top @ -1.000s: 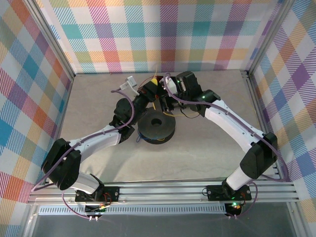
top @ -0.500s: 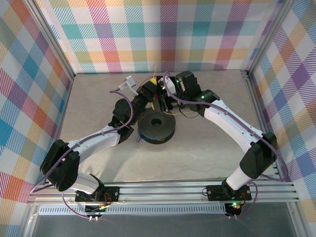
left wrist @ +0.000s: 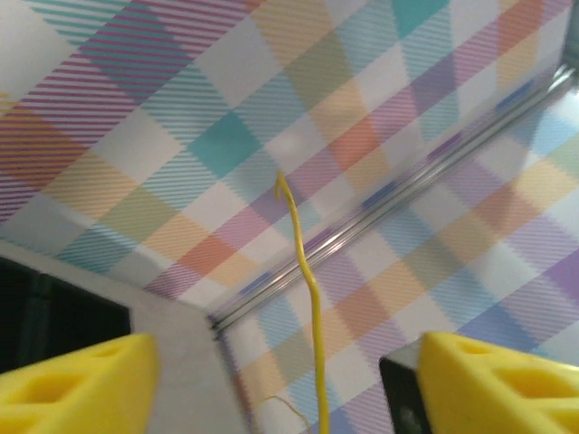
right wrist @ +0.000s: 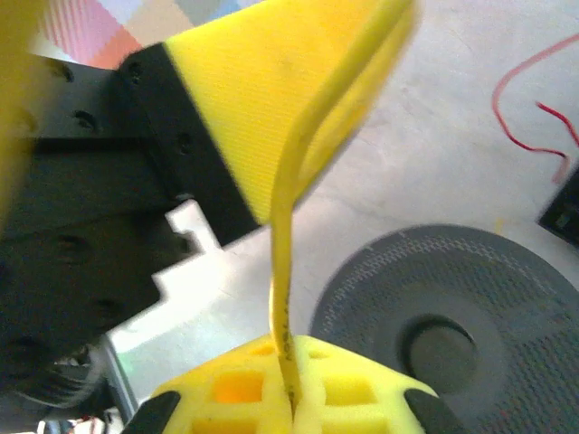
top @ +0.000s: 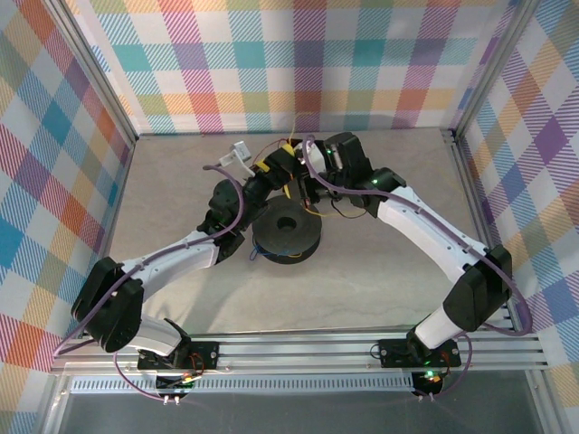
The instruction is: Wrap the cables
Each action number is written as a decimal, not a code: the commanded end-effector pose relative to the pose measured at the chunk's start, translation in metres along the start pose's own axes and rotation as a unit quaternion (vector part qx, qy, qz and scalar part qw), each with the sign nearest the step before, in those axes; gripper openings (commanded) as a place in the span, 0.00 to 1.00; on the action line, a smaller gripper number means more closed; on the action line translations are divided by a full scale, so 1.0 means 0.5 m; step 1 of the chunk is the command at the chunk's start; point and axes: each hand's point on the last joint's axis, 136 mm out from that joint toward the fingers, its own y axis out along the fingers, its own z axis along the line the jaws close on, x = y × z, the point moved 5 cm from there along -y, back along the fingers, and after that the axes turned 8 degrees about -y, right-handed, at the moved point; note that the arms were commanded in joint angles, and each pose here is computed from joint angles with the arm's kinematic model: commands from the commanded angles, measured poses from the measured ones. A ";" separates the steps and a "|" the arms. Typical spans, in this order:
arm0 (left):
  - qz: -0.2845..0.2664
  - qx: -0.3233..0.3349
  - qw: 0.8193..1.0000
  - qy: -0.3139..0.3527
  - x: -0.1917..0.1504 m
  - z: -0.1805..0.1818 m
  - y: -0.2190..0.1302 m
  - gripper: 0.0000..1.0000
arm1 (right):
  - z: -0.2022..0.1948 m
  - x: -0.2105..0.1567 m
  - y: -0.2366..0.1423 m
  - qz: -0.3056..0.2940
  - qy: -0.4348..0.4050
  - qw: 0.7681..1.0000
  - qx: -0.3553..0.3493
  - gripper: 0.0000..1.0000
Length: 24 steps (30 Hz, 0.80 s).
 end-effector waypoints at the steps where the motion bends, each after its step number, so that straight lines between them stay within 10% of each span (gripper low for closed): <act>1: 0.013 0.022 0.999 0.025 0.031 -0.035 -0.034 1.00 | -0.044 -0.042 -0.027 0.022 0.020 0.999 -0.045 0.00; 15: 0.223 0.302 0.926 0.043 0.042 0.172 -0.206 1.00 | -0.079 -0.107 -0.131 -0.017 0.039 0.999 0.006 0.00; 24: 0.294 0.240 0.915 -0.135 0.005 0.327 -0.189 0.86 | -0.062 -0.113 -0.135 -0.015 0.036 0.999 0.035 0.00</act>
